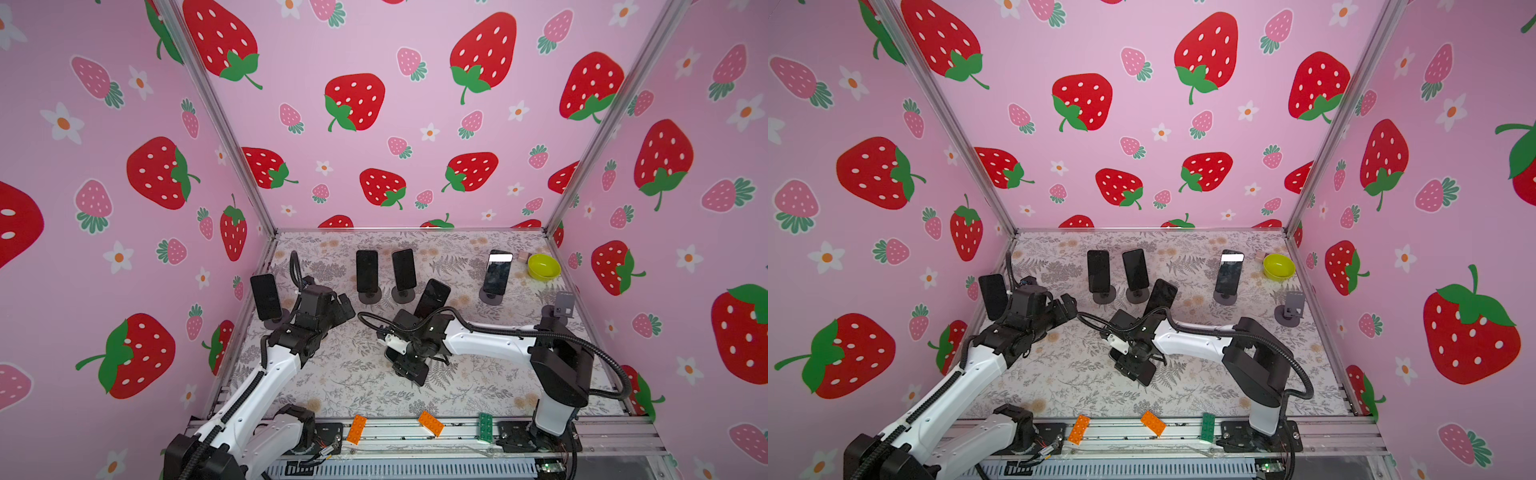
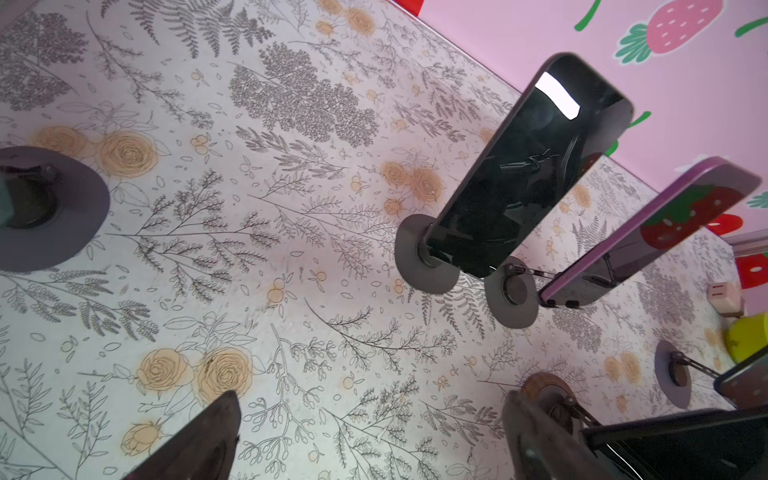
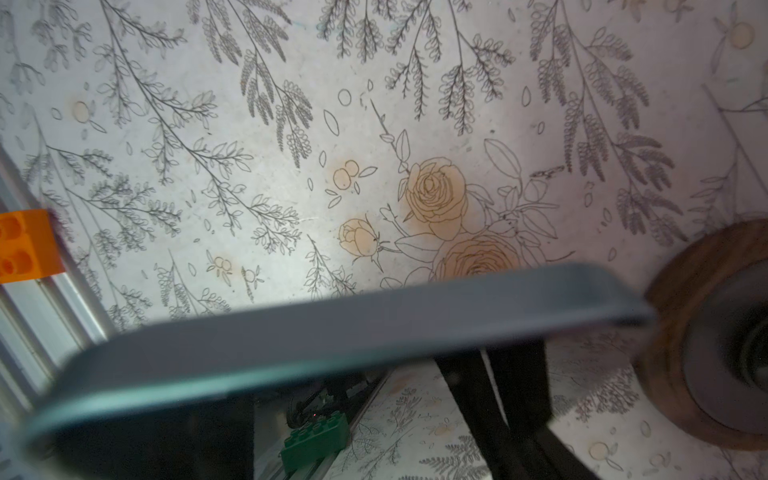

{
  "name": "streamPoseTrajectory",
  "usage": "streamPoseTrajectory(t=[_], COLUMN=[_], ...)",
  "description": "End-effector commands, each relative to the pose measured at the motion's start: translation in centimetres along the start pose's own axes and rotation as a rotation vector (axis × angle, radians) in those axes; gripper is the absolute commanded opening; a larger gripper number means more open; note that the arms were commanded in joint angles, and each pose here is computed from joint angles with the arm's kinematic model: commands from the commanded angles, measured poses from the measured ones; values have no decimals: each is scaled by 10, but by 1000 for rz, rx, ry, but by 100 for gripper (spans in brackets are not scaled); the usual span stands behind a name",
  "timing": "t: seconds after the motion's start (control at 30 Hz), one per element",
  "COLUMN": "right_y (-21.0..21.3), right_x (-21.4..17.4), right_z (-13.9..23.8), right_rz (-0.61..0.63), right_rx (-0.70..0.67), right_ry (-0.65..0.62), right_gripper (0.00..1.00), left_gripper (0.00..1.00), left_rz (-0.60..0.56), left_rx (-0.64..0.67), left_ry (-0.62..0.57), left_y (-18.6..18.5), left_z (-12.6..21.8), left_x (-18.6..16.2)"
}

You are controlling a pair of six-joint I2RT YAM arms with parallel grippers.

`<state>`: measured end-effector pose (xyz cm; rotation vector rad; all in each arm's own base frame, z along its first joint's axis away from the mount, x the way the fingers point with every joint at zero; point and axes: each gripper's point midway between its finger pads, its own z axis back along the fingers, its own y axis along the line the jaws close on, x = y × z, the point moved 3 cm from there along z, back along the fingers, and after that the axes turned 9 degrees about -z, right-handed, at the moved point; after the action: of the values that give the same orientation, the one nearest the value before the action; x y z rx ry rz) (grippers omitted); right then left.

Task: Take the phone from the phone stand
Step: 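Lower the right gripper onto the black phone's top edge and close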

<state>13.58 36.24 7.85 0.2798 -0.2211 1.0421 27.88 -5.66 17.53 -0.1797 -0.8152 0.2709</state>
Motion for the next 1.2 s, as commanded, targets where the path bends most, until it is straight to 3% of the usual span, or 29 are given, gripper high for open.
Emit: streamPoseTrajectory(t=[0.0,0.5,0.97,1.17], right_y=[4,7,2,0], right_x=[-3,-18,-21,-25], right_z=[-10,-46,-50,-55], right_rz=[30,47,28,31], right_rx=[-36,7,-28,-27], right_ry=[8,48,19,-17], right_gripper=[65,66,69,70], left_gripper=[99,99,99,99], left_rz=[35,78,111,184], left_rx=[18,31,34,-47], left_ry=[14,14,24,149], left_y=[9,16,22,16], left_z=[2,-1,-2,-17], left_x=[-7,-10,-17,-51])
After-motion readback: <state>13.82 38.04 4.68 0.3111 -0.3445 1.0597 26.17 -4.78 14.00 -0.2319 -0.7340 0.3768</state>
